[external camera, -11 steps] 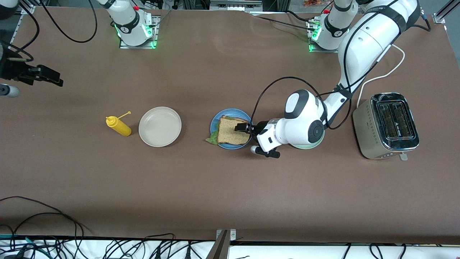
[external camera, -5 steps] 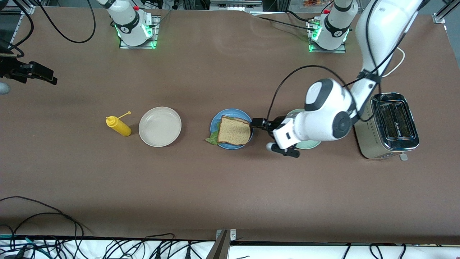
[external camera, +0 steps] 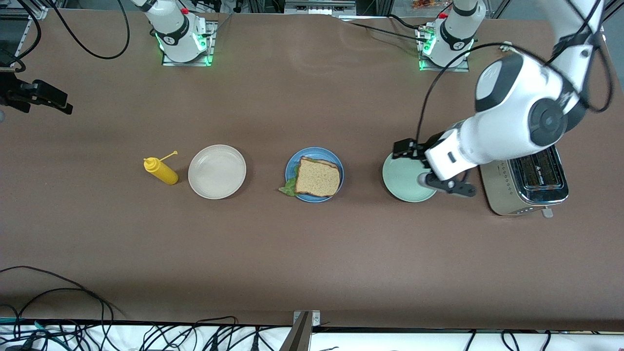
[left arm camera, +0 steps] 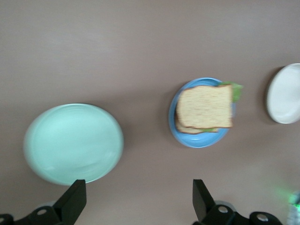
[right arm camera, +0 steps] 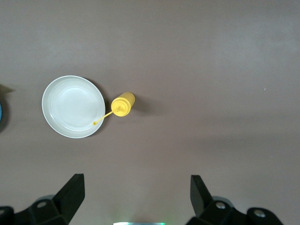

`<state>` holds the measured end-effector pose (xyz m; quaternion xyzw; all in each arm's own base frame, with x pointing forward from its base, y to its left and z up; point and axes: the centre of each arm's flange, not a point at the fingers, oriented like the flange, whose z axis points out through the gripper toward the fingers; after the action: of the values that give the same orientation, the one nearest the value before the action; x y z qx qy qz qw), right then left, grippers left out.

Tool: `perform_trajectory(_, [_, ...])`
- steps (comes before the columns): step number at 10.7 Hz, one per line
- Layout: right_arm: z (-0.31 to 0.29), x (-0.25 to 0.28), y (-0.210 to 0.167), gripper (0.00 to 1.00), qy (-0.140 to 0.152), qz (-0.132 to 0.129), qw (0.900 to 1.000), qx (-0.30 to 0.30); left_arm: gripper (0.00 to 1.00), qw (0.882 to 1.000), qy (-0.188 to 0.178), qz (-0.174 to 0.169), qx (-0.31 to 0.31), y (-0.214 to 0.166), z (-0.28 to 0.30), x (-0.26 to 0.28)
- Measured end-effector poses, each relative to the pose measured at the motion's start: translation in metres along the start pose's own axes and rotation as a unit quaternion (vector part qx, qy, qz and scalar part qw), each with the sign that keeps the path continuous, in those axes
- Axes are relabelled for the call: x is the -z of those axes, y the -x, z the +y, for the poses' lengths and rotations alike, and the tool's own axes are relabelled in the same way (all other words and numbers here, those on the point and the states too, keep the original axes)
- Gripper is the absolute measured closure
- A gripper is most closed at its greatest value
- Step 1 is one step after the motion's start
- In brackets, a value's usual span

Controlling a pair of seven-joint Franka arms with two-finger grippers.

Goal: Make sandwich in blue plate with both arms

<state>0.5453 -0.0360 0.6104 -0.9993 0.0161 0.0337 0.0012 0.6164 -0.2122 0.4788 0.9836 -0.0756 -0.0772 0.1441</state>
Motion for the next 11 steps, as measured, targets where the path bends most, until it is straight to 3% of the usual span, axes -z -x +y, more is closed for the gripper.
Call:
perform_trajectory(3, [0.001, 0.002, -0.005, 0.00, 0.001, 0.017, 1.000, 0.000, 0.00, 0.996, -0.087, 0.025, 0.005, 0.029, -0.019, 0.059])
perform_trajectory(7, [0.001, -0.003, -0.013, 0.00, 0.001, 0.026, 1.000, -0.001, 0.00, 0.993, -0.115, 0.041, 0.006, 0.077, -0.078, 0.142])
perform_trajectory(11, [0.001, -0.003, -0.014, 0.00, 0.001, 0.027, 1.000, -0.001, 0.00, 0.990, -0.131, 0.047, 0.020, 0.113, -0.099, 0.182])
